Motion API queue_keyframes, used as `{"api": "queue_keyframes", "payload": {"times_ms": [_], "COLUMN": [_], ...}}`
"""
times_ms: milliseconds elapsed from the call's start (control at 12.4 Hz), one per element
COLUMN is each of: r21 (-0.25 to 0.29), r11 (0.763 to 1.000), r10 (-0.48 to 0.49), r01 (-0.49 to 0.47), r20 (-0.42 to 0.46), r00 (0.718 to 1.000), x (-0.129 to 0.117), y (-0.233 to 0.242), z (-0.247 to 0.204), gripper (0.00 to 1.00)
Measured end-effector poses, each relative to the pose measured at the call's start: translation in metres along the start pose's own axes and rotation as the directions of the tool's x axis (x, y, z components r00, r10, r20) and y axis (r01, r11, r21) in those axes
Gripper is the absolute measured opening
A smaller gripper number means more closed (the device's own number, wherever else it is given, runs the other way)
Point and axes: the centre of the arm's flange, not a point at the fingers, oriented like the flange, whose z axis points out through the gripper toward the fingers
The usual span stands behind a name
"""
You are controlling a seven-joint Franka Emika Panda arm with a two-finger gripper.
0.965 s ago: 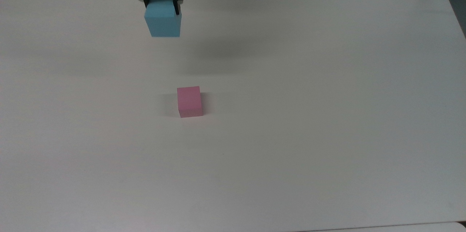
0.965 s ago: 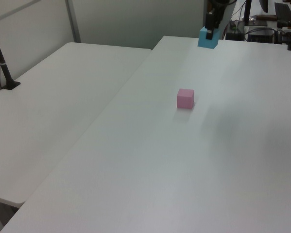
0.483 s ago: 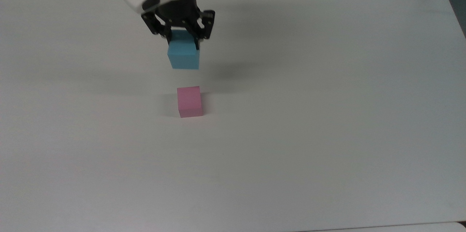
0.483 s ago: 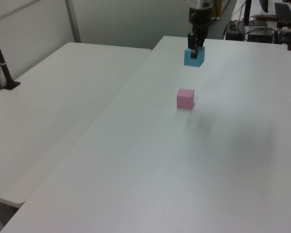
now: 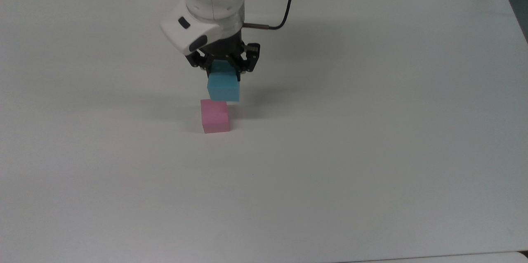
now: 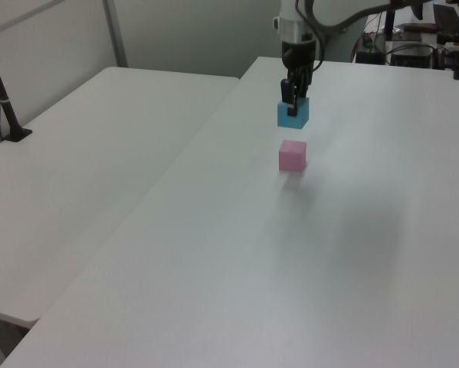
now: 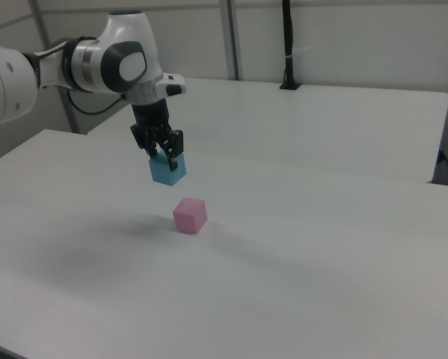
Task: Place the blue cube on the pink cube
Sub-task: 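Carry the light-blue cube over the pink cube, then lower the light-blue cube onto the pink cube's top face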
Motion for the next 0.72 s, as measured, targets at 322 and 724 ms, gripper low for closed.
{"api": "queue_keyframes", "payload": {"times_ms": [322, 724], "r21": [-0.027, -0.059], "r11": [1.000, 0.998], "r10": [-0.011, -0.020], "r01": [0.010, 0.017], "r20": [-0.045, -0.048], "r00": [0.999, 0.999], "x": [0.011, 0.012], "y": [-0.001, 0.003], "z": [0.018, 0.037], "gripper": [0.58, 0.58]}}
